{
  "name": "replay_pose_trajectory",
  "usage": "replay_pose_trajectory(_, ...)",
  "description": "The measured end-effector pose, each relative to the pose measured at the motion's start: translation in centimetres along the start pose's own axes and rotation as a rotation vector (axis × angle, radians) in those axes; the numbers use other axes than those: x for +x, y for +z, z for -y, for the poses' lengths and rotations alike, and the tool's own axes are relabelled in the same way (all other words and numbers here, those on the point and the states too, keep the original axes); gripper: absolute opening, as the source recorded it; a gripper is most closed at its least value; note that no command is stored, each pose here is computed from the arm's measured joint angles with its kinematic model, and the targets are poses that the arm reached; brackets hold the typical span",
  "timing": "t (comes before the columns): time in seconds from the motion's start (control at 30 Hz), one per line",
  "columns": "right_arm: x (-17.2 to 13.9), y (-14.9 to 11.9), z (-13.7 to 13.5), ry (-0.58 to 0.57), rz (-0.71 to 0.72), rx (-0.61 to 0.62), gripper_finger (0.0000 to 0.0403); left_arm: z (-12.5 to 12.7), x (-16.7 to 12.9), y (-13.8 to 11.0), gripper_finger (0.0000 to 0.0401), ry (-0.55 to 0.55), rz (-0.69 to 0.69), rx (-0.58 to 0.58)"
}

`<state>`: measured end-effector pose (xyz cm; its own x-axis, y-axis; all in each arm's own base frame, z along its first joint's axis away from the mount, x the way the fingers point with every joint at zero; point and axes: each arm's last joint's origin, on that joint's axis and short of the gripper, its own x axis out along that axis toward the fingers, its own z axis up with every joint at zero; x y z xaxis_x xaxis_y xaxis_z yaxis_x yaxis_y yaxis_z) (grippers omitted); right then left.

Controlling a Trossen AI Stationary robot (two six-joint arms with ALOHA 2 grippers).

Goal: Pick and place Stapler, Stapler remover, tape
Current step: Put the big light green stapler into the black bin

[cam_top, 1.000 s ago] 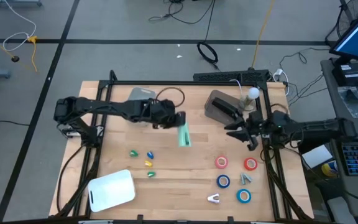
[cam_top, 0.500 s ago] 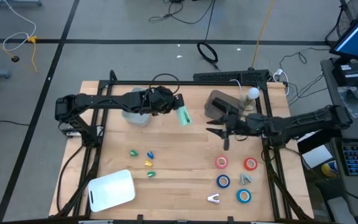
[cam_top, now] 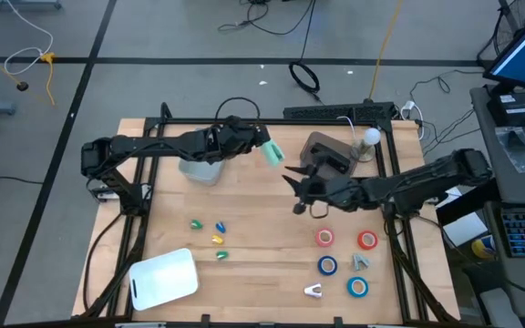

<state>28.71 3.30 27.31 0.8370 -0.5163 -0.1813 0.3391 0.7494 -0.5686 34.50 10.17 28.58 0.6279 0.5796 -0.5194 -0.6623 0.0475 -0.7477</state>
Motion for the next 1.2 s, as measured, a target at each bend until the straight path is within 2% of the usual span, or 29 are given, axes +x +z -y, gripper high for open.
replay_pose_trajectory(0.2, 1.3, 0.6, -0.7, -0.060, -0.043, -0.023, 0.0109, 0.7, 0.0, 0.3, 0.0129, -0.061, 0.051, -0.004)
replay_pose_trajectory(0.4, 1.5, 0.6, -0.7, -0.118, -0.077, 0.015, 0.0119, 1.1, -0.1, 0.4, 0.0129, -0.101, 0.068, -0.020)
replay_pose_trajectory(0.6, 1.5, 0.4, -0.5, -0.176, -0.105, 0.084, 0.0181, 1.4, -0.1, 0.5, 0.0129, -0.125, 0.076, -0.009)
replay_pose_trajectory(0.87, 2.0, 0.1, 0.2, -0.212, -0.093, 0.352, 0.0261, 1.4, -0.1, 0.5, 0.0129, -0.131, 0.075, -0.009)
replay_pose_trajectory(0.93, 2.1, 0.0, 0.3, -0.216, -0.096, 0.354, 0.0271, 1.7, -0.2, 0.5, 0.0129, -0.155, 0.081, -0.020)
replay_pose_trajectory(1.2, 3.4, -1.0, -0.2, -0.228, -0.147, 0.202, 0.0278, 2.5, -0.3, 0.8, 0.0129, -0.239, 0.099, -0.029)
